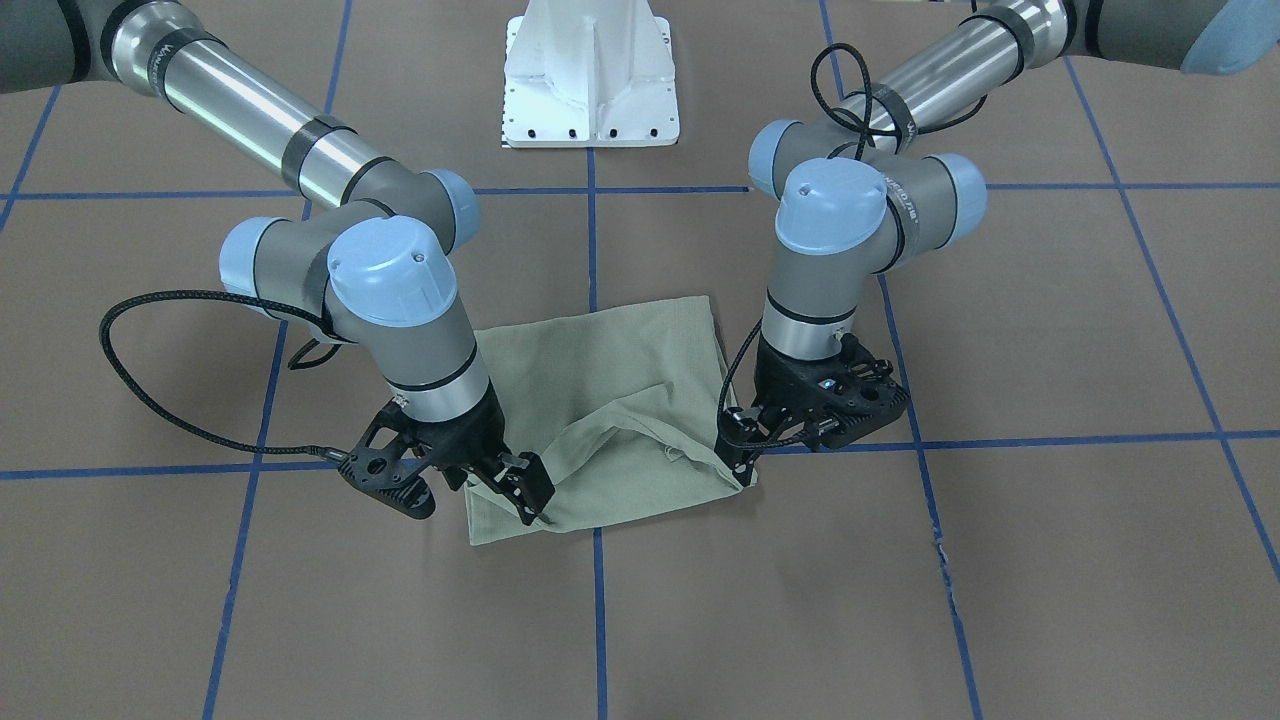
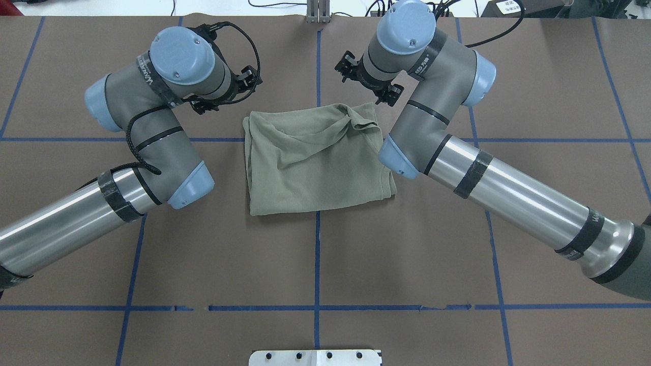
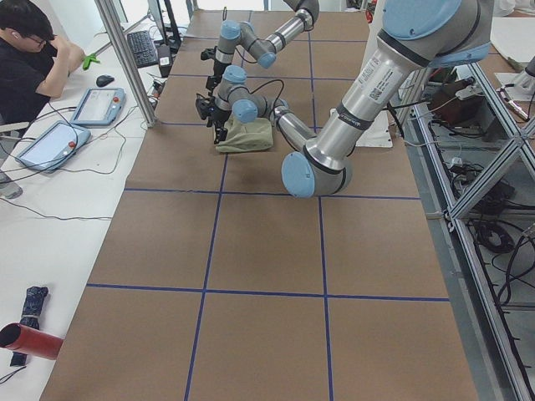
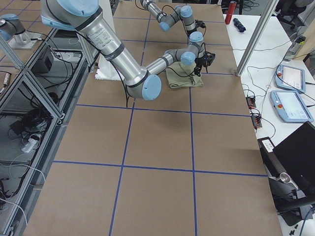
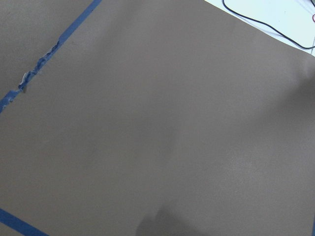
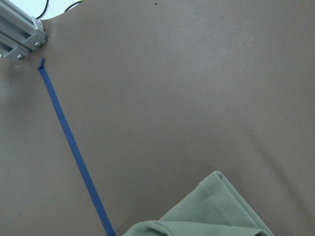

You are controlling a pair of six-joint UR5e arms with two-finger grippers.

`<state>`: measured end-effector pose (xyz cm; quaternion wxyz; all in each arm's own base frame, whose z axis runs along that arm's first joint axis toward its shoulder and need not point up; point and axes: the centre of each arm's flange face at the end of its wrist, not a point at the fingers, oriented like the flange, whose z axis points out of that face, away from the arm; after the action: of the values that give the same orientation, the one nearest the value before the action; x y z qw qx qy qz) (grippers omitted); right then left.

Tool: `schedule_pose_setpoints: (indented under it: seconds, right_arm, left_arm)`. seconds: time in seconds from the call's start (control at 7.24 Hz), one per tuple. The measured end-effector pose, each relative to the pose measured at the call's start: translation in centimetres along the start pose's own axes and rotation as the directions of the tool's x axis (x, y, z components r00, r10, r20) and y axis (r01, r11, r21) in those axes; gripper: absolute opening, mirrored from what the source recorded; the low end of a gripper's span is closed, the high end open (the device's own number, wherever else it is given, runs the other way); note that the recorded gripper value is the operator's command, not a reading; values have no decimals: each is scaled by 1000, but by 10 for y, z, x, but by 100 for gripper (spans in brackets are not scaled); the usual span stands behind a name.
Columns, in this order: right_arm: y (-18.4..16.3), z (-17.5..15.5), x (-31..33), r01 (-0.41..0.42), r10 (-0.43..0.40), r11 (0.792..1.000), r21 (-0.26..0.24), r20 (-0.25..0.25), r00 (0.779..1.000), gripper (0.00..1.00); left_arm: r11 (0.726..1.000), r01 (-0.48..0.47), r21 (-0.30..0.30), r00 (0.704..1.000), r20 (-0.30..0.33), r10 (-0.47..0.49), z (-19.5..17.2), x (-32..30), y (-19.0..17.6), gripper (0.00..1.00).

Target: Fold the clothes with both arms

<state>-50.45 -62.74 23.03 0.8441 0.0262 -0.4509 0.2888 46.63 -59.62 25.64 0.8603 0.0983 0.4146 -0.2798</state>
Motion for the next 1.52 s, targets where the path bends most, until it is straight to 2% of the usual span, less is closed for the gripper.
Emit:
schedule_pose_setpoints:
  seconds: [0.28, 0.55, 0.83, 0.97, 1.24, 1.52]
  right_arm:
    - [28, -17, -8, 45, -46, 994, -97, -1, 999, 100]
    - [90, -11, -11, 128, -136, 977, -167, -37, 990, 100]
    - [130, 16, -5, 279, -296, 939, -198, -60, 953, 100]
    - [135, 29, -7, 333, -354, 920, -204, -73, 933, 100]
    - [117, 50, -26, 397, -422, 896, -198, -107, 900, 100]
    - [82, 63, -41, 417, -441, 892, -176, -129, 888, 100]
  left_arm:
    - [997, -73, -38, 997, 4, 73, -4, -21, -14, 99]
    - [991, -127, -47, 992, 20, 128, -6, -56, -46, 99]
    - [986, -162, -27, 986, 36, 163, -9, -95, -77, 99]
    - [985, -168, -24, 985, 39, 169, -12, -108, -85, 99]
    - [985, -171, -28, 985, 34, 172, -18, -114, -89, 99]
    - [985, -168, -26, 985, 30, 169, -22, -115, -91, 99]
